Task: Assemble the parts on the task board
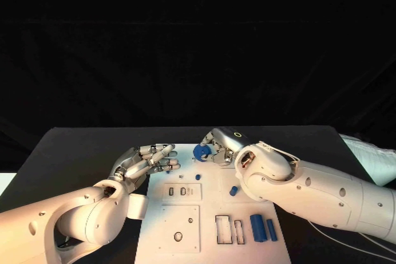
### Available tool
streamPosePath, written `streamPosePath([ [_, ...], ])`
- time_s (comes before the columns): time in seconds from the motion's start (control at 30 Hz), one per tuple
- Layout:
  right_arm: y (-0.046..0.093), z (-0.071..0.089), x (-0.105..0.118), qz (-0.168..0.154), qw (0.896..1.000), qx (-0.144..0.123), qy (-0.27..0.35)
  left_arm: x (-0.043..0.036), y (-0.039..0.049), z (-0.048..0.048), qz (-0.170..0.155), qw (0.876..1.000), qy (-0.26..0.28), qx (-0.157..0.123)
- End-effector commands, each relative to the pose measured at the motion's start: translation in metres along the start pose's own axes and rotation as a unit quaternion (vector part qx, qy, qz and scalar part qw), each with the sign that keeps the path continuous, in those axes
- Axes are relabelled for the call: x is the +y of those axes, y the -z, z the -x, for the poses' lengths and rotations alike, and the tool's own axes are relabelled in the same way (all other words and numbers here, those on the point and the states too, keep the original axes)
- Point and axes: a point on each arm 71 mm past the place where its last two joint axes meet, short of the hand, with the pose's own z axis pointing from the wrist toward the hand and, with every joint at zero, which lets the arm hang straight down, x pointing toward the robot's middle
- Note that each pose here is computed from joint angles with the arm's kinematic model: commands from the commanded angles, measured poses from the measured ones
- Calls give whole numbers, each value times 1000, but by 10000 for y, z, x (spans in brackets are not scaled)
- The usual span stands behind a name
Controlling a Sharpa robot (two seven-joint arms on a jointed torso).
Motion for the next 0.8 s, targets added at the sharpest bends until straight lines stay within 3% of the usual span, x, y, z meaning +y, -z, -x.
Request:
streamPosePath([
  [0.03, -20, -69, 53, 11, 1000, 2, 2, -5, -7, -20, -3, 1000, 3, 6],
  [0.37, -74, -272, 170, 16, 1000, 20, -8, 1, -15, -27, -3, 1000, 4, 7],
  [0.8, -137, -356, 141, 1, 1000, 21, -4, 7, -16, -21, 1, 1000, 4, 8],
])
